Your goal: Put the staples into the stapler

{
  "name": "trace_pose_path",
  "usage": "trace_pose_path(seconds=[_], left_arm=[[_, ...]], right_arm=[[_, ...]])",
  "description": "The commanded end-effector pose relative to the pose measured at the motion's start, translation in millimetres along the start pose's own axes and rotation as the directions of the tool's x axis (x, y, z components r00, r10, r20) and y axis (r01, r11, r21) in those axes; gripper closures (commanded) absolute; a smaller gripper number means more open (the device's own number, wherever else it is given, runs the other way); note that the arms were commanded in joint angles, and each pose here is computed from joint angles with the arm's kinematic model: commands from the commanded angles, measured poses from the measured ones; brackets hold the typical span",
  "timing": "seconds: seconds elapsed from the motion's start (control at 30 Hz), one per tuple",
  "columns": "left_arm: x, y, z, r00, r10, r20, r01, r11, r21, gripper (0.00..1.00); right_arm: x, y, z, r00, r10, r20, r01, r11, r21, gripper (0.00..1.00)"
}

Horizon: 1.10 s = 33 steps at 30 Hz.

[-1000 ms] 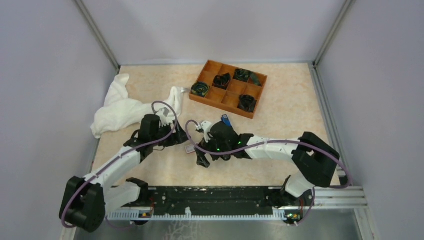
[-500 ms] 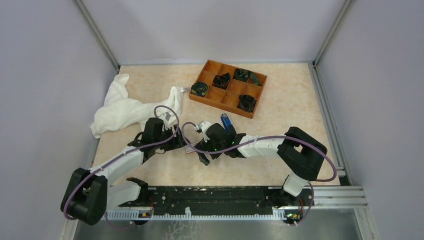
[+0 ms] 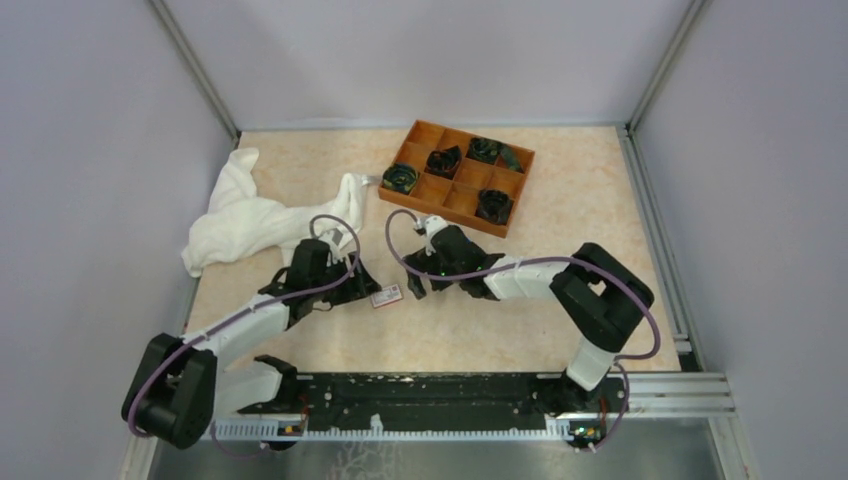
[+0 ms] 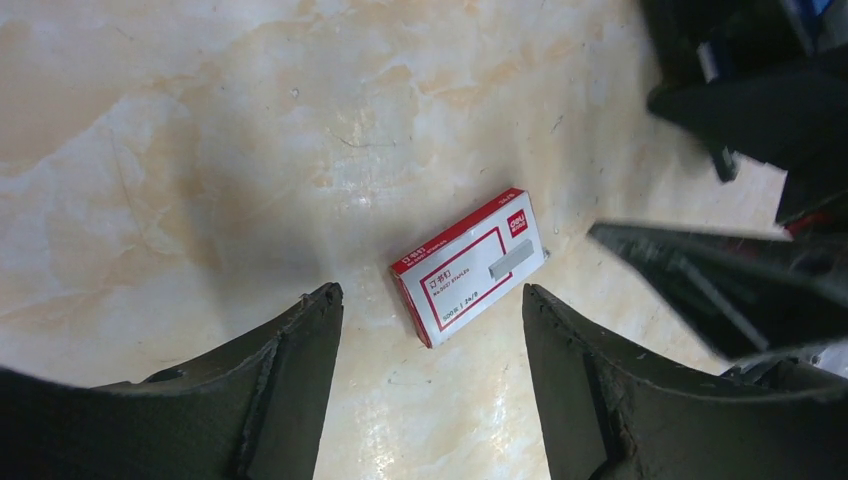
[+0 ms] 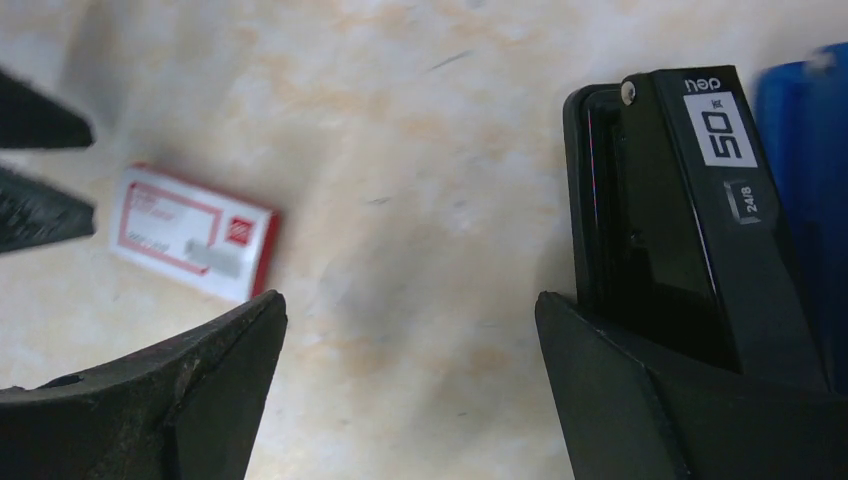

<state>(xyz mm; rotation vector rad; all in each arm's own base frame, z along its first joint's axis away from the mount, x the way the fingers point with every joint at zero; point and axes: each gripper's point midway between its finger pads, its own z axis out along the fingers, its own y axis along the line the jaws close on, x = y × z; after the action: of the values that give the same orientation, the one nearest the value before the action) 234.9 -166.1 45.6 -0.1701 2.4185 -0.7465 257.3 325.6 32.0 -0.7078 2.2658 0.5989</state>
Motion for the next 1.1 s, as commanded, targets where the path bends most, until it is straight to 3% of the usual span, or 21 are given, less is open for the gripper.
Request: trace_pose_path(seconds=[0.0,0.33,0.7,0.9,1.07], left_arm=[[7.8,-6.9,6.4,1.000,0.010,-0.030,-0.009,0.999,0.035,0.28],[22.2,-7.3,18.2,0.997,0.031,-0.075,-0.029,0.999,0.031,0.31],[41.6,-16.3,32.1,0.987,0.064,-0.147,-0.056,0.997,0.057,0.43],[51.1,-35.8,38.3,0.983,0.065,-0.170,-0.046,0.992,0.116,0.43],[53.7,-41.5,33.0,0.987,0.026,-0.156,-0.001,0.988,0.157,0.42]], right_arm=[[-8.1,-47.2,-6.6,0.996,0.067,0.058,-0.075,0.986,0.147,0.03],[-18.9,-96.8,-36.7,0.980,0.124,0.158,-0.165,0.944,0.287,0.02],[-25.6,-39.6,-49.0,0.989,-0.012,0.147,0.011,1.000,0.004,0.03],[-7.8,-7.1,-46.4,0.973,-0.217,0.082,0.222,0.972,-0.070,0.03],[-4.4,14.5,-46.1,0.943,-0.320,0.094,0.331,0.932,-0.149,0.04]])
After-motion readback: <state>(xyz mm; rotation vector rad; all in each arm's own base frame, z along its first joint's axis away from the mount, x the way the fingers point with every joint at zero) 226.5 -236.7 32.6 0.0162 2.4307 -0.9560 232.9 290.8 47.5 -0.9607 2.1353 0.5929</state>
